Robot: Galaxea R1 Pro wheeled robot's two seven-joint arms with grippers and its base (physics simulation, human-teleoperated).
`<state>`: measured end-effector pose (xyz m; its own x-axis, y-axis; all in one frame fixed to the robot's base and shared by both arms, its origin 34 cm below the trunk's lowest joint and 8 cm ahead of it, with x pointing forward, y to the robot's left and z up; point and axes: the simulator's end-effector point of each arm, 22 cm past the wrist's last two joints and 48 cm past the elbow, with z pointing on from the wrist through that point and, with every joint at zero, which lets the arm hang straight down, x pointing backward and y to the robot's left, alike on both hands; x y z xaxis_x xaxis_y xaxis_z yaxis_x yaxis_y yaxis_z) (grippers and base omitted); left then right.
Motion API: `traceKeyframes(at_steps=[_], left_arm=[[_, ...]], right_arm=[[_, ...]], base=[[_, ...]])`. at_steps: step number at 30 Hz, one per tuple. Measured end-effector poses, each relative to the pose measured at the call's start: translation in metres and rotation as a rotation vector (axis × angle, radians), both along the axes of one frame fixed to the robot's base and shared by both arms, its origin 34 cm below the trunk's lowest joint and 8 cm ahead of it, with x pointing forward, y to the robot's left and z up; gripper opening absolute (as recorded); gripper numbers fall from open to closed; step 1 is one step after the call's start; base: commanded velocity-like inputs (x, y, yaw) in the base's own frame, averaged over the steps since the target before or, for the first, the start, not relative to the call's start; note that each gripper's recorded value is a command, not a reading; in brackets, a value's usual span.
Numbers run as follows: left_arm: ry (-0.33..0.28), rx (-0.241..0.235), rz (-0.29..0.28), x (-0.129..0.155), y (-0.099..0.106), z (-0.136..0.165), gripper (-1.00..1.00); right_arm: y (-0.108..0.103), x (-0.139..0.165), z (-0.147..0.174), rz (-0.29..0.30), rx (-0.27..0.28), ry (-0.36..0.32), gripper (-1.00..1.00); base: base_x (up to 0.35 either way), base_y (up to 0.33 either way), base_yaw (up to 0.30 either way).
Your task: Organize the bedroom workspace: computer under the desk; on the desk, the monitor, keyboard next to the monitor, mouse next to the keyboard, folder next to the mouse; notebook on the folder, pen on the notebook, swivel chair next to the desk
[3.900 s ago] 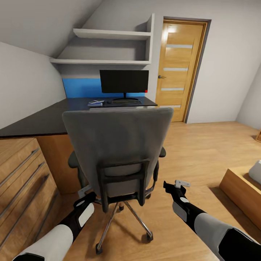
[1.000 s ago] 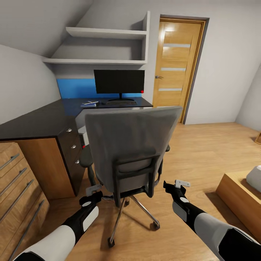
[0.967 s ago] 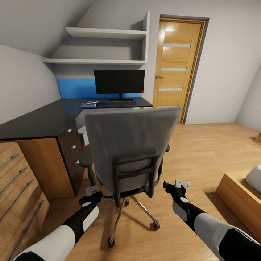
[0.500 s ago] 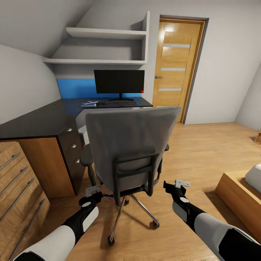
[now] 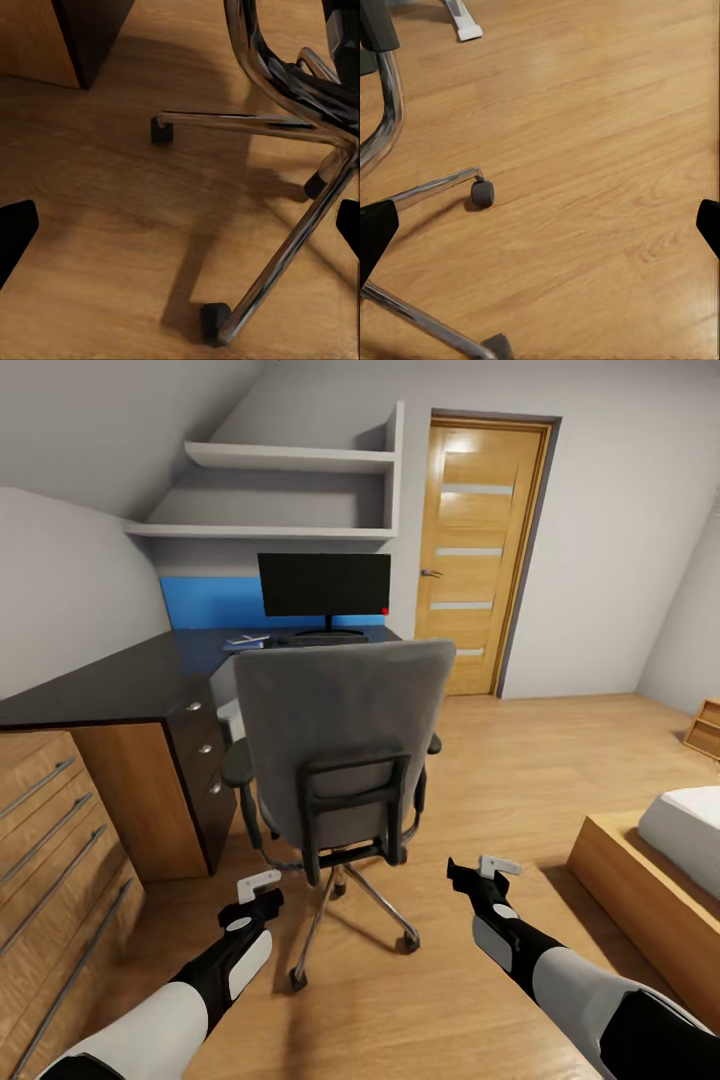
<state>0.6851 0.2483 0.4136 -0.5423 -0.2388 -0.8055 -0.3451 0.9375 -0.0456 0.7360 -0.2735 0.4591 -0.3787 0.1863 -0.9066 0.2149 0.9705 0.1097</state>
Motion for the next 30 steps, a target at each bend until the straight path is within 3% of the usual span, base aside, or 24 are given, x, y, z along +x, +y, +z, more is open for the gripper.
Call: traceKeyframes(at_steps=[14,30], left_arm=[[0.0,0.001,0.005,0.0,0.003,0.0,1.0],[0.0,-0.001,0.012,-0.001,0.005,0.0,1.0]], right_arm=[[0.024,0.002,0.003,0.027,0.021,-0.009,1.0],[0.029,0.002,0.004,0.031,0.027,-0.01,1.0]], base=[[-0.047,-0.021,0.027],[-0.001,-0.001,0.209]])
